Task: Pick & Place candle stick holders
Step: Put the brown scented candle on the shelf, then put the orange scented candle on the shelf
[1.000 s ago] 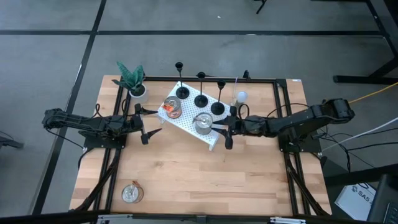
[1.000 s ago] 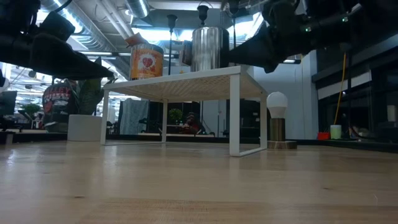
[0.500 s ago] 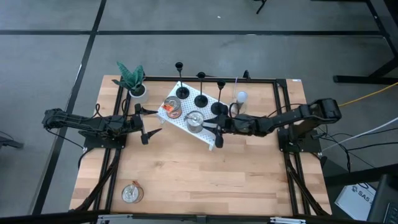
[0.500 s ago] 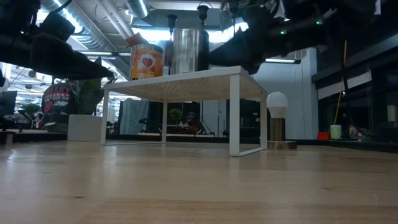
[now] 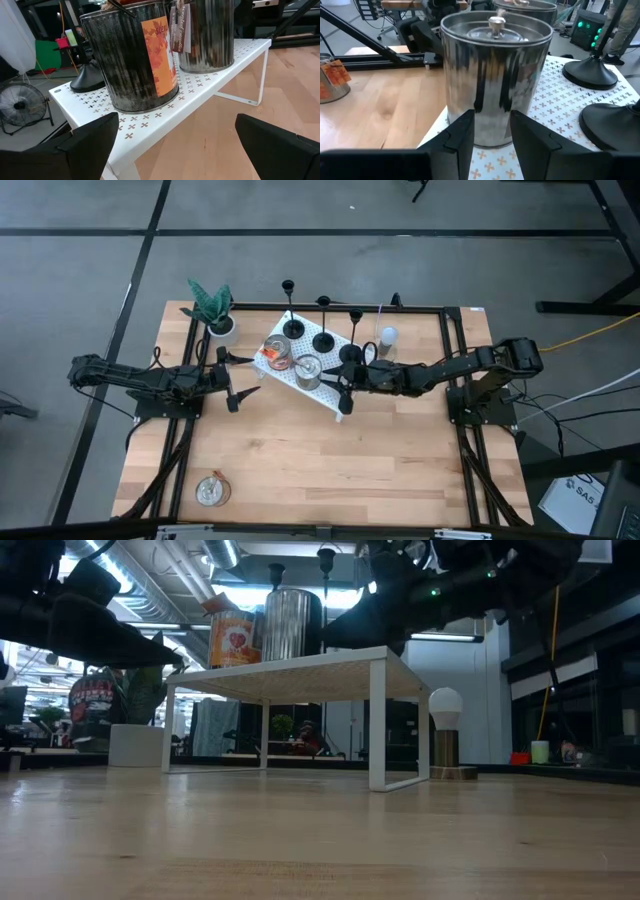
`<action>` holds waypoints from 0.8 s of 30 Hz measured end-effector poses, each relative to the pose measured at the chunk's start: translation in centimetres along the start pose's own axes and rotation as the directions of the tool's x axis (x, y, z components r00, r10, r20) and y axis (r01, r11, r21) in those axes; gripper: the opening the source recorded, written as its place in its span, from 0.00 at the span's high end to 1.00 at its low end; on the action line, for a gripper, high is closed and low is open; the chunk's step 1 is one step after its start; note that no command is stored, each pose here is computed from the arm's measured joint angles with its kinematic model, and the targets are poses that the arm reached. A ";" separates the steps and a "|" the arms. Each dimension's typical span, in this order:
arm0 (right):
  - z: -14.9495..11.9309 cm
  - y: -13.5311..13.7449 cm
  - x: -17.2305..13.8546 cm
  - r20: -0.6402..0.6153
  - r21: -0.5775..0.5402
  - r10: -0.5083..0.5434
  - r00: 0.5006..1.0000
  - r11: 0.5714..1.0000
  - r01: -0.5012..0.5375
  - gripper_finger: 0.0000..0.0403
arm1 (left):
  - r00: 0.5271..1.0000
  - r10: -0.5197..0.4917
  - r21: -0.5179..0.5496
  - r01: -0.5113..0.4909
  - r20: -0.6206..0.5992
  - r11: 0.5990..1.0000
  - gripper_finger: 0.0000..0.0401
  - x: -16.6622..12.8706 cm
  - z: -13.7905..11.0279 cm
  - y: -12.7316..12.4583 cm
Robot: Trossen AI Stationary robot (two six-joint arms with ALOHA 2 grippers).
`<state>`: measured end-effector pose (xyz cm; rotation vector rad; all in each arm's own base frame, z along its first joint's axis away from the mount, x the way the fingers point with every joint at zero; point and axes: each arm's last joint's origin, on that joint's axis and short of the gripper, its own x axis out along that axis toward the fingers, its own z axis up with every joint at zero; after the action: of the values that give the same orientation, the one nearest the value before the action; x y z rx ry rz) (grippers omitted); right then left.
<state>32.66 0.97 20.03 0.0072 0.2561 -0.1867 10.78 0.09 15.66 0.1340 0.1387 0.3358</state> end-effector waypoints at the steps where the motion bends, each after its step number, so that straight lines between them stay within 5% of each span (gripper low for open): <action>1: 0.0 0.0 0.0 -0.001 0.002 0.000 1.000 1.000 0.000 0.68 | 1.000 0.000 0.000 0.000 0.000 1.000 0.00 0.0 0.0 0.0; 16: 1.1 3.9 -2.2 0.058 -0.066 -0.008 0.998 0.998 0.012 0.68 | 1.000 0.000 0.000 0.000 0.000 1.000 0.00 0.0 0.0 0.0; 24: 1.1 6.2 -3.3 0.058 -0.128 0.116 0.992 0.986 -0.108 0.68 | 1.000 -0.001 0.000 0.001 0.000 1.000 0.00 0.0 0.0 0.0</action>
<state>31.00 7.65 21.83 -0.1079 0.2008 -0.0588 10.78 0.09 15.66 0.1340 0.1386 0.3353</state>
